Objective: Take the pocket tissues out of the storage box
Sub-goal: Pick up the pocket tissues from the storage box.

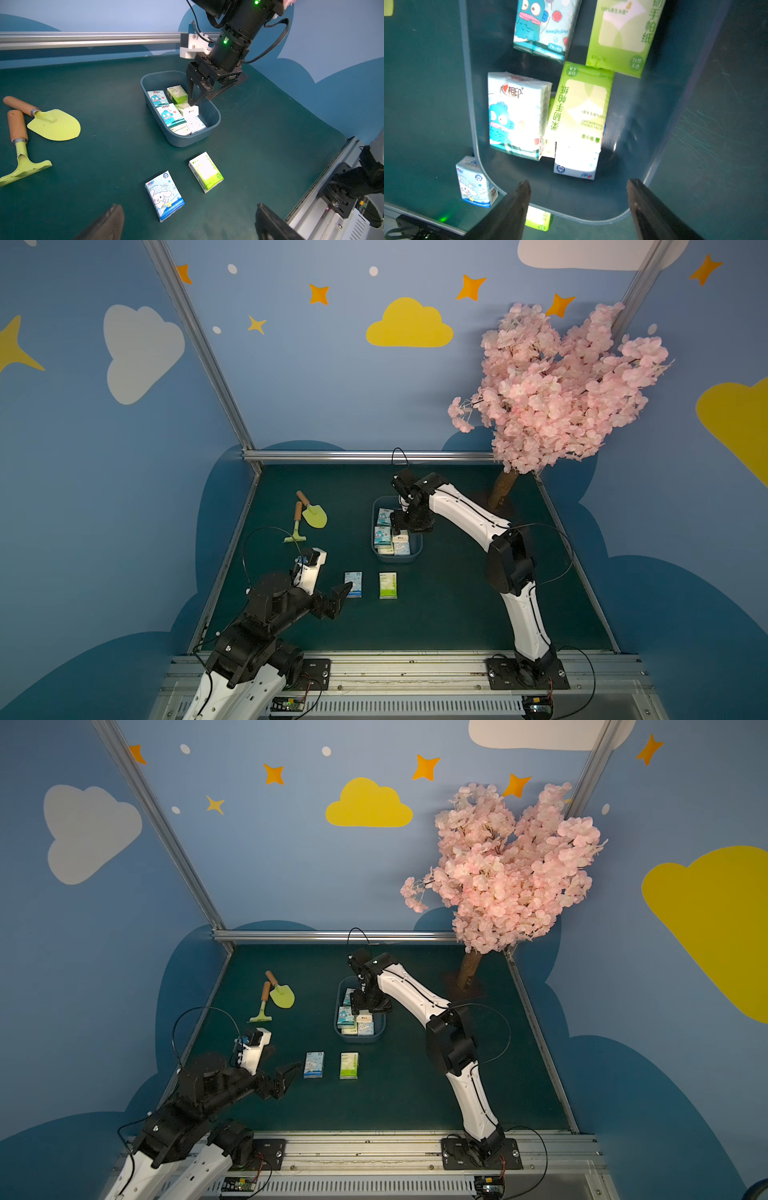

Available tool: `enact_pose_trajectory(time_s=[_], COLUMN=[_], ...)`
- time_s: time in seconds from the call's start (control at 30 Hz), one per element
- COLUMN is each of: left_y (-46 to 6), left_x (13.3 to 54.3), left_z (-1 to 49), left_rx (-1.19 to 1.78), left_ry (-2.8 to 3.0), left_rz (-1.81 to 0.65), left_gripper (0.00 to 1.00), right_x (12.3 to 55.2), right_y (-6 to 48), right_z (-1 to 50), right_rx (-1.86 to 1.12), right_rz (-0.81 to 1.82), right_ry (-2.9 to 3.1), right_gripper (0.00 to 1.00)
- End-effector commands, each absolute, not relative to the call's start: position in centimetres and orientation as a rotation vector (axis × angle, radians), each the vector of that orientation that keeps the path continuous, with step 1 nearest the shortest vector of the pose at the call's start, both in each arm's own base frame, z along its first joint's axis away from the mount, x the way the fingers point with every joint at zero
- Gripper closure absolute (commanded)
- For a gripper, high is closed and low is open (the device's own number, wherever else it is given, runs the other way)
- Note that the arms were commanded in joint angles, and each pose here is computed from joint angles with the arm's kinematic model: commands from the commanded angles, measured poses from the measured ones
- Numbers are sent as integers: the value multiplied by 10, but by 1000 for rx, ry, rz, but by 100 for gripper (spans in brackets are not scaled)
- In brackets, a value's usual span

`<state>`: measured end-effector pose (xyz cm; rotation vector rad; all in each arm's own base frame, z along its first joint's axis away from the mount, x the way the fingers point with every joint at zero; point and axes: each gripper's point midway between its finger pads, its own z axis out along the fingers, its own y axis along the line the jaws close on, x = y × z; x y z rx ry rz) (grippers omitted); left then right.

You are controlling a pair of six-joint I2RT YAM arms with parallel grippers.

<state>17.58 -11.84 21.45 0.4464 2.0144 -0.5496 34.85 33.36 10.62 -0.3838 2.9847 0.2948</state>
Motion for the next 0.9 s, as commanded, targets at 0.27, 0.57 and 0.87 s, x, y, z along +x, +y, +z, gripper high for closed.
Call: enact_pose_trajectory(time_s=[0.27,0.57,0.87], left_y=[-119,-119,-119], left_x=[176,177,179], left_z=[212,211,208], left_rx=[472,472,473], left_ry=[2007,2010,2017], left_rz=[-540,-536,-528], left_gripper=[0,0,0], right_x=[355,362,363], right_y=[339,341,340], right_z=[84,67,56], right_rx=[-420,-415,-423], right_rz=[228,199,170], right_ry=[3028,3047,3066], right_gripper=[21,24,30])
